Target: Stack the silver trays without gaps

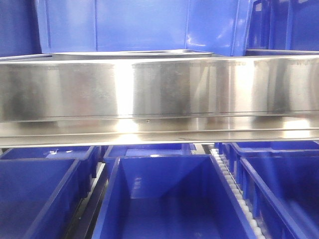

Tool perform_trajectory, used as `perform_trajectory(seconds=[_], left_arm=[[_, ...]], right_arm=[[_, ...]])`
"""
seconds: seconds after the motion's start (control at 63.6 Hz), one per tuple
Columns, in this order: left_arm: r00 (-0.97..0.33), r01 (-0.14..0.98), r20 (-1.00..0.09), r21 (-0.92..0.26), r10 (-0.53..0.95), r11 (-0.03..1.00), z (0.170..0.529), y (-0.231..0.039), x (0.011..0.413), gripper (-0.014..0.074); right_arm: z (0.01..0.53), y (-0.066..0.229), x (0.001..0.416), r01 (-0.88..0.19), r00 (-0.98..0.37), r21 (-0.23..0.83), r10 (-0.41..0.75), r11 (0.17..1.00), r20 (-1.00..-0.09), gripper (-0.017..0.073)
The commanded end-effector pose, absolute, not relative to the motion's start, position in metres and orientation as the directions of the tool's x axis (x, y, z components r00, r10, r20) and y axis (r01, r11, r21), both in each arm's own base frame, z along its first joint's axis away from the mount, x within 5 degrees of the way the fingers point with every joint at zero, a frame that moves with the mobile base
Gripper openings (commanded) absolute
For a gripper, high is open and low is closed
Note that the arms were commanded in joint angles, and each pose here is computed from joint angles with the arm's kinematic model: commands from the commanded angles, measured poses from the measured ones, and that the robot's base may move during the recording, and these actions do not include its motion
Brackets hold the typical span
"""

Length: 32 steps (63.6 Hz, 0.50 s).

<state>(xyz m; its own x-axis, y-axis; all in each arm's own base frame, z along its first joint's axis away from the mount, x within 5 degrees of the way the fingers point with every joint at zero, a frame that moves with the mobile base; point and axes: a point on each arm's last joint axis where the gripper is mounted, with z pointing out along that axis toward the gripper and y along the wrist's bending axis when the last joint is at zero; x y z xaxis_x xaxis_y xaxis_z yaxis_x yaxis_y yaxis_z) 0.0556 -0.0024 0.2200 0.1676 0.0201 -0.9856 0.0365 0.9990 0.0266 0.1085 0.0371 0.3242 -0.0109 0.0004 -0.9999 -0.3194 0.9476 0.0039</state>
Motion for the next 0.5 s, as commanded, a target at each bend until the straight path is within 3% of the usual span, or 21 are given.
perform_trajectory(seconds=[0.0,0.267,0.487], left_arm=[[0.192,0.04,-0.981,0.022,0.014,0.999,0.223,-0.003,0.055,0.0004],[0.192,0.04,-0.981,0.022,0.014,0.999,0.223,-0.003,0.055,0.0004],[0.192,0.04,-0.981,0.022,0.014,0.999,0.223,-0.003,0.055,0.0004]], right_arm=[[0.311,0.023,0.096,-0.232,0.012,-0.001,0.002,0.973,-1.0,-0.0079],[0.248,0.002,0.069,-0.03,0.021,-0.001,-0.001,1.0,-1.0,-0.0079],[0.212,0.0,0.056,-0.014,0.072,0.001,0.002,1.0,-0.997,-0.0079]])
